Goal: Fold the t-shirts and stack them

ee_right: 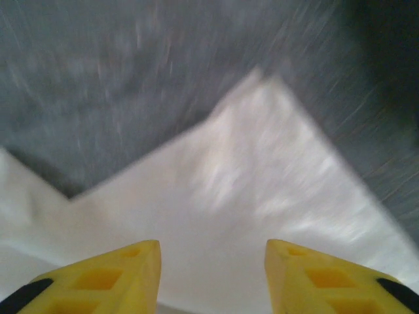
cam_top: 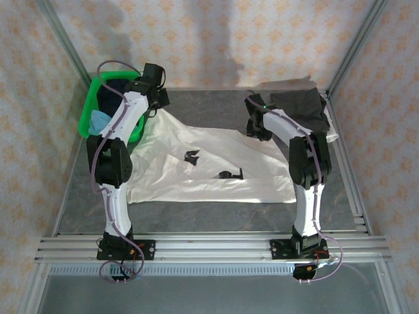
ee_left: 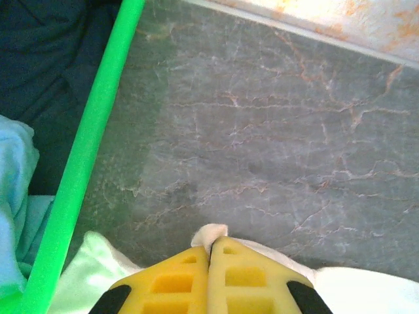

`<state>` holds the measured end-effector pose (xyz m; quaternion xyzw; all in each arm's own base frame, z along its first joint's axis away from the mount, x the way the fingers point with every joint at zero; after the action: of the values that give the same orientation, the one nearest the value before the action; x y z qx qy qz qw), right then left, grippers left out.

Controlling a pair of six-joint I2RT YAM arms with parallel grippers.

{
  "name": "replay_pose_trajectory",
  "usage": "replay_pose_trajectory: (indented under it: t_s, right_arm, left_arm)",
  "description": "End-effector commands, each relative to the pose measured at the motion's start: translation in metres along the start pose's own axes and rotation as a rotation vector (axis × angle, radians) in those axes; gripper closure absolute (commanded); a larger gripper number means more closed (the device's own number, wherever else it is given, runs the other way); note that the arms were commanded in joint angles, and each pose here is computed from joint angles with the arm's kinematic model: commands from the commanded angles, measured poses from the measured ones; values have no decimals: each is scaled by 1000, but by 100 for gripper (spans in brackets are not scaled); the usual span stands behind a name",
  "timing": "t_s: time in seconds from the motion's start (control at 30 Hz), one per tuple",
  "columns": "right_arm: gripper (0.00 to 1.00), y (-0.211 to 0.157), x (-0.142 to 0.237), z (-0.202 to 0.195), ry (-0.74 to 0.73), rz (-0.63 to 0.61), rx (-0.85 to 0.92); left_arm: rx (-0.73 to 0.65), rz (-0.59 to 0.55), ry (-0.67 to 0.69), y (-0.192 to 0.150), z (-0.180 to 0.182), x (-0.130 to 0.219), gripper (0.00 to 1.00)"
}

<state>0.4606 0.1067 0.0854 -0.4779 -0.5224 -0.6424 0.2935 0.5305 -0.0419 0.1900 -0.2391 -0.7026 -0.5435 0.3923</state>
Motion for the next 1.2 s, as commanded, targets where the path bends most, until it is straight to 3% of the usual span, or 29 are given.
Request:
replay_pose_trajectory:
  t_s: [0.0, 0.33, 0.6, 0.8, 1.03, 1.17]
  right_arm:
    - [50, 21, -10, -28, -144, -22, 37]
    - [45, 33, -50, -12, 12, 72, 26]
    - [50, 29, -67, -21, -21, 105, 3]
    - [65, 25, -71, -26, -44, 116, 10]
    - [99, 43, -40, -28, -45, 68, -10]
    - [100, 58, 5, -38, -49, -19, -37]
  left_arm:
    - [-21, 2, 24, 0, 4, -8, 100]
    - [-32, 18, 25, -1, 2, -13, 100]
    - [-31, 24, 14, 1, 0, -13, 100]
    - [-37, 17, 11, 6, -1, -8, 100]
    - [-45, 2, -27, 22, -10, 7, 100]
    - [-40, -21, -63, 25, -12, 35, 100]
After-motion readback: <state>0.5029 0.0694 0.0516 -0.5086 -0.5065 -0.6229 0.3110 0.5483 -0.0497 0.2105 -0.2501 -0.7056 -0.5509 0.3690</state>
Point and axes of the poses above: each hand's point on the last joint's axis, 136 mm out from that joint toward the fingers, its own x axis back along the fingers, its own z axis along the line the jaws close on, y = z × x, the point moved 1 cm from there along x, back along the fingers, and after that the axes turned 2 degrees about -x, right-handed, at the moved point
